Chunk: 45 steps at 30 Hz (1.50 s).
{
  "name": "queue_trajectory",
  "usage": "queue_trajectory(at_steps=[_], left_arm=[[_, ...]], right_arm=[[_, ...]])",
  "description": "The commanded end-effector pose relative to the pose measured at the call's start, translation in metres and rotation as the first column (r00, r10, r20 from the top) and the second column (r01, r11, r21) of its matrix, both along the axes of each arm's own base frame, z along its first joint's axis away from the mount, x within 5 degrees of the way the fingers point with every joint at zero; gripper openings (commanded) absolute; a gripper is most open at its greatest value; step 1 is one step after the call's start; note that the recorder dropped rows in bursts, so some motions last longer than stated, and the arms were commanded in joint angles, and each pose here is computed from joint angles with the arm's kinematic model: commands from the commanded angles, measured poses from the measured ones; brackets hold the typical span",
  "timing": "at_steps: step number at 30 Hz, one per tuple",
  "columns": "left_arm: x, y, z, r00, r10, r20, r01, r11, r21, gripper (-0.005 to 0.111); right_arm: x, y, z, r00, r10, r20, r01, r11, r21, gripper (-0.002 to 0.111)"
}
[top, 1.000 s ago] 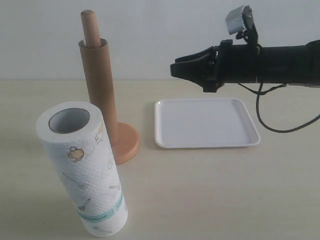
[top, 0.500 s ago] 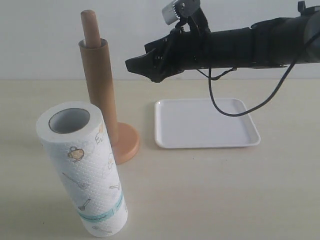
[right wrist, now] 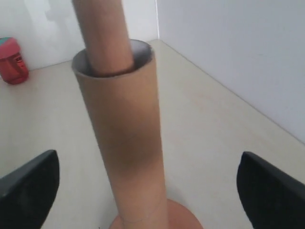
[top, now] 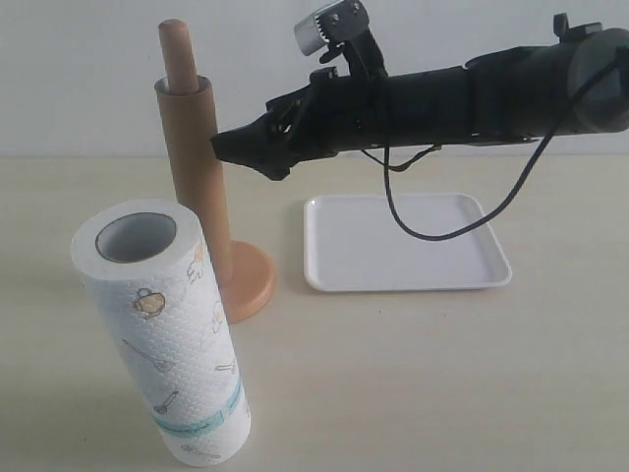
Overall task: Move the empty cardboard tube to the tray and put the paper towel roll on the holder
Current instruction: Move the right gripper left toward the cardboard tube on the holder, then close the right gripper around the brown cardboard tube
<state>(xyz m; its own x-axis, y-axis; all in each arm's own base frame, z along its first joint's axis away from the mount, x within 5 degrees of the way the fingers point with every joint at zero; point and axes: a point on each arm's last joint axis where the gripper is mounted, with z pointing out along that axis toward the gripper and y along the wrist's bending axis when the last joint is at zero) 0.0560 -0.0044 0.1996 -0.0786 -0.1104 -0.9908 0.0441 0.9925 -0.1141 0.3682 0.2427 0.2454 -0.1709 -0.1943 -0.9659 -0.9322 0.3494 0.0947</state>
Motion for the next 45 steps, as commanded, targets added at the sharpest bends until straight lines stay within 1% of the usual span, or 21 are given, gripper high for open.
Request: queue_trajectory(at_steps=[1,6,9,12,15,18,22,32,38,41,45], left_arm=[[0.000,0.000,0.000,1.000,0.005,0.006,-0.005,1.000,-0.006,0.006],[0.000,0.000,0.000,1.000,0.005,0.006,-0.005,1.000,-0.006,0.006],[0.000,0.000,0.000,1.000,0.005,0.006,-0.005,1.000,-0.006,0.006],[0.000,0.000,0.000,1.000,0.005,0.006,-0.005,1.000,-0.006,0.006],[0.000,0.000,0.000,1.000,0.005,0.006,-0.005,1.000,-0.006,0.006],[0.000,0.000,0.000,1.000,0.005,0.006,-0.005,1.000,-0.006,0.006],[0.000,0.000,0.000,1.000,0.005,0.006,-0.005,1.000,-0.006,0.006],[0.000,0.000,0.000,1.000,0.005,0.006,-0.005,1.000,-0.006,0.006],[0.000,0.000,0.000,1.000,0.005,0.006,-0.005,1.000,-0.006,0.006],[0.000,0.000,0.000,1.000,0.005,0.006,-0.005,1.000,-0.006,0.006],[0.000,0.000,0.000,1.000,0.005,0.006,-0.005,1.000,-0.006,0.006]], right_arm=[[-0.003,0.005,0.004,1.000,0.028,-0.003,-0.028,0.999,0.027,0.094],[0.003,0.002,0.001,0.999,-0.043,0.001,0.043,0.999,-0.014,0.094],[-0.002,0.005,0.003,1.000,0.011,0.010,-0.011,1.000,0.009,0.094],[0.000,0.006,0.001,1.000,-0.020,0.022,0.020,1.000,-0.018,0.094],[-0.008,0.018,0.002,0.998,0.022,0.055,-0.020,0.999,-0.027,0.094],[-0.010,0.025,0.000,0.997,-0.005,0.083,0.010,0.998,-0.068,0.094],[-0.006,0.026,0.005,0.996,-0.032,0.085,0.037,0.997,-0.065,0.094],[-0.010,0.029,0.006,0.997,0.001,0.074,0.002,0.999,-0.045,0.094],[-0.010,0.043,0.007,0.995,-0.009,0.095,0.014,0.998,-0.059,0.094],[-0.002,0.048,0.003,0.998,-0.020,0.058,0.022,0.999,-0.040,0.094],[0.002,0.056,-0.004,0.999,0.011,0.042,-0.010,1.000,-0.024,0.094]])
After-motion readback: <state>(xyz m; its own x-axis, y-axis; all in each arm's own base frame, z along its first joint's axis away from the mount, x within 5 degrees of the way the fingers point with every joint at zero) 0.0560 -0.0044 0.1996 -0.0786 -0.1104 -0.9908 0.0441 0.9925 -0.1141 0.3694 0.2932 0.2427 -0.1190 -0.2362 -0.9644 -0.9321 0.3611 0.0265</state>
